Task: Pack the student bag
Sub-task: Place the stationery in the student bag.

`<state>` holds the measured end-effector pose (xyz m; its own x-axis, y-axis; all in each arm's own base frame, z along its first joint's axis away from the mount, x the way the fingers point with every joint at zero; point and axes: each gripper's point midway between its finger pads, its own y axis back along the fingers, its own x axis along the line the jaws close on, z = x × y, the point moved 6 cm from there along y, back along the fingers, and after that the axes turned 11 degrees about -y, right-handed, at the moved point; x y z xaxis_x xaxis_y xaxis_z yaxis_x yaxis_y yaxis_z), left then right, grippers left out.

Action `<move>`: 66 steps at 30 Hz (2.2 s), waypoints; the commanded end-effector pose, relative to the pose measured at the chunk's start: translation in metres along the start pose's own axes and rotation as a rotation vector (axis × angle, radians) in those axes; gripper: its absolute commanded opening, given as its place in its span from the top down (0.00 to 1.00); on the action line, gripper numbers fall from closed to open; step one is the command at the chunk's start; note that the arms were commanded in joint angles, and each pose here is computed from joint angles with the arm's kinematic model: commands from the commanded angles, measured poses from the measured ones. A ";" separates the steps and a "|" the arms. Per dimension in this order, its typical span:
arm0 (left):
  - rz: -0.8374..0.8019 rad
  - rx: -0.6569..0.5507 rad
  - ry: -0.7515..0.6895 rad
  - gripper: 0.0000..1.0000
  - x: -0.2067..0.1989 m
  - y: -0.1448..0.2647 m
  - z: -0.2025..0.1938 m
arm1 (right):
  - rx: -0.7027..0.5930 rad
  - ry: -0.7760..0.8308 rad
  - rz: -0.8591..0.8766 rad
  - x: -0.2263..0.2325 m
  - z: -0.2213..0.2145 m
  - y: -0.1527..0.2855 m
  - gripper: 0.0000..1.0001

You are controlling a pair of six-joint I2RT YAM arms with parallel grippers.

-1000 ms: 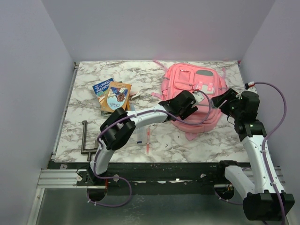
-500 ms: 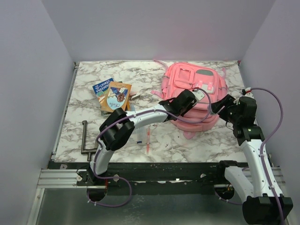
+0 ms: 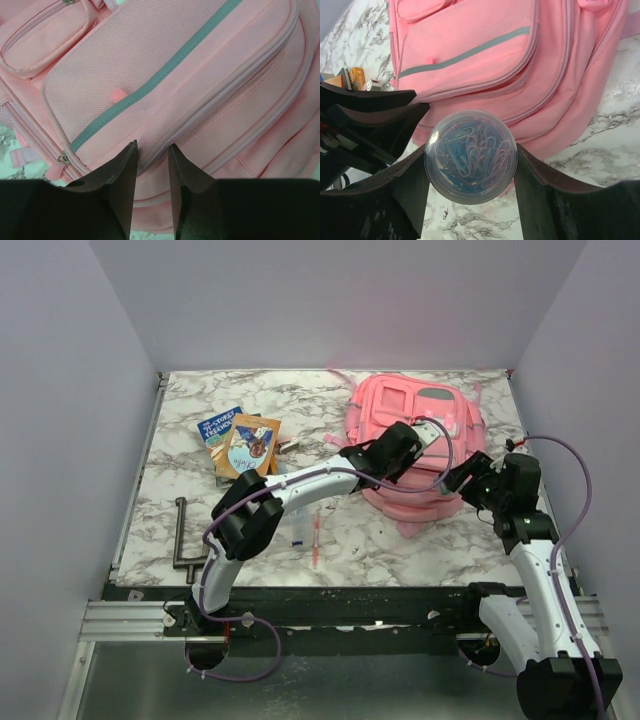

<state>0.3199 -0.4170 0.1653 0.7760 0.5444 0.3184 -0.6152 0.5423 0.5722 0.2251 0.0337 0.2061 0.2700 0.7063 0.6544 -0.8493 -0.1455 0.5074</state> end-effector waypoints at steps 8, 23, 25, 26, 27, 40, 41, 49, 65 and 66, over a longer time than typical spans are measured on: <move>-0.091 -0.067 0.203 0.63 0.021 0.005 0.029 | 0.054 -0.031 0.052 0.000 -0.012 -0.003 0.61; -0.112 0.004 0.189 0.57 0.007 -0.019 0.004 | 0.104 -0.090 0.093 0.002 -0.021 -0.010 0.61; -0.078 0.020 0.188 0.56 0.010 -0.022 0.000 | 0.103 -0.090 0.096 0.002 -0.021 -0.010 0.61; -0.060 0.029 0.186 0.55 0.012 -0.024 -0.002 | 0.104 -0.092 0.093 0.001 -0.021 -0.011 0.61; -0.048 0.032 0.184 0.53 0.014 -0.025 -0.002 | 0.103 -0.092 0.095 0.001 -0.021 -0.011 0.61; -0.052 -0.077 0.341 1.00 0.028 0.021 0.045 | 0.131 -0.226 0.151 0.005 -0.029 -0.020 0.61; -0.088 -0.087 0.371 1.00 0.026 0.025 0.049 | 0.141 -0.254 0.175 0.006 -0.031 -0.024 0.61; -0.326 -0.086 0.543 1.00 0.020 0.040 0.056 | 0.074 -0.316 0.278 0.021 -0.015 -0.046 0.62; -0.473 -0.163 0.600 1.00 0.033 0.055 0.092 | -0.148 0.186 0.165 0.028 -0.001 -0.077 0.61; -0.472 -0.165 0.599 1.00 0.033 0.055 0.093 | -0.156 0.226 0.159 0.032 -0.004 -0.081 0.60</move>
<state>0.3310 -0.4177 0.2400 0.7504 0.5479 -0.3698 -0.3252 0.7930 0.5152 0.2819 0.0598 0.1678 0.1259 0.7054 0.6976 -0.8954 -0.2220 0.3861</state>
